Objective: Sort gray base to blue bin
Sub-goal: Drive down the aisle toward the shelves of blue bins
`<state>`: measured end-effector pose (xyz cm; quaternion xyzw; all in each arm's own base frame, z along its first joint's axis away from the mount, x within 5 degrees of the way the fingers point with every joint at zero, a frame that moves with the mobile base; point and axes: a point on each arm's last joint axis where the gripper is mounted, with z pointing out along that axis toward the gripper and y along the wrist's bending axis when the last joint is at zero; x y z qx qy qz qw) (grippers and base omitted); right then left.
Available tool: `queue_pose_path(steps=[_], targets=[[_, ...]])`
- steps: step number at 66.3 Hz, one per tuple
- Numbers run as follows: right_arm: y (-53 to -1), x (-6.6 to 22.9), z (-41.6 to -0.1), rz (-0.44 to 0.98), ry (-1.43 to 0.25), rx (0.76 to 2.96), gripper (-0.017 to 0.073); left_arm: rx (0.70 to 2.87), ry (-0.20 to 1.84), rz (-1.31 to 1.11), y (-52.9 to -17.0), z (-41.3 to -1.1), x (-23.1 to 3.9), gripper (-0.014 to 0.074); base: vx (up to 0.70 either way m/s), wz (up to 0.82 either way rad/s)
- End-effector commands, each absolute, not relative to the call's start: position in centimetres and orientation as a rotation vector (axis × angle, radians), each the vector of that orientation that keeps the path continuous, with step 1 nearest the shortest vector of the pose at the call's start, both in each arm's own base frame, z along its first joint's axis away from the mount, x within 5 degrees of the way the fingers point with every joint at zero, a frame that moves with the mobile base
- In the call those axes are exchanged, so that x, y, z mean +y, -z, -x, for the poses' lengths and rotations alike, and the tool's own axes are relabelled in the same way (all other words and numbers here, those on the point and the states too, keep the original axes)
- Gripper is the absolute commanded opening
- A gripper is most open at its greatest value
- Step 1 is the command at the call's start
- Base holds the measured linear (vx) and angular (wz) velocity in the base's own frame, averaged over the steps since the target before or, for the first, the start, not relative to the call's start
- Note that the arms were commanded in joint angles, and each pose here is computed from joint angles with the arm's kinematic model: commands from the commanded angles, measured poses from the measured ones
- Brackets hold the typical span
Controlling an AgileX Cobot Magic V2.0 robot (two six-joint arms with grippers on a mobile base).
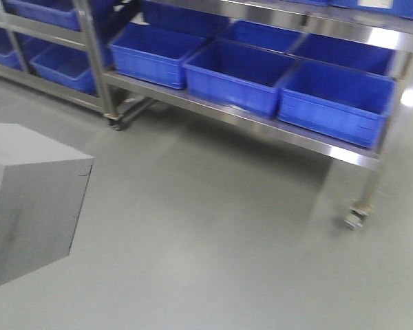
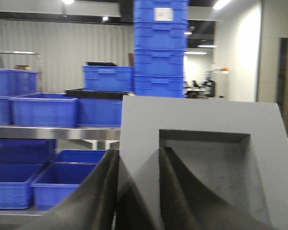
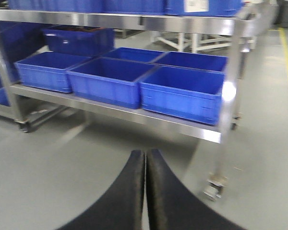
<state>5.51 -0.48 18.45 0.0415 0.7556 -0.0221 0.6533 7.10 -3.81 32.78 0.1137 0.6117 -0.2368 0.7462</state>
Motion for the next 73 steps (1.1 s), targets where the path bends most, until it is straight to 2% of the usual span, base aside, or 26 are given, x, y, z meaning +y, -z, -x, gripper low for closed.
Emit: queue_pose_path(steps=[1, 37, 73], targets=[[-19.08, -0.51, -5.58, -0.074, 0.069, 1.641, -0.0005, 1.224, 0.566, -0.229, -34.57, -6.74, -3.80, -0.0006, 0.32, 0.61], [-19.08, -0.51, -5.58, -0.074, 0.069, 1.641, -0.0005, 1.224, 0.566, -0.229, -34.57, -6.74, -3.80, -0.0006, 0.32, 0.60], [-19.08, -0.51, -5.58, -0.074, 0.069, 1.641, -0.0005, 1.224, 0.566, -0.229, -34.57, -6.74, -3.80, -0.0006, 0.39, 0.32]])
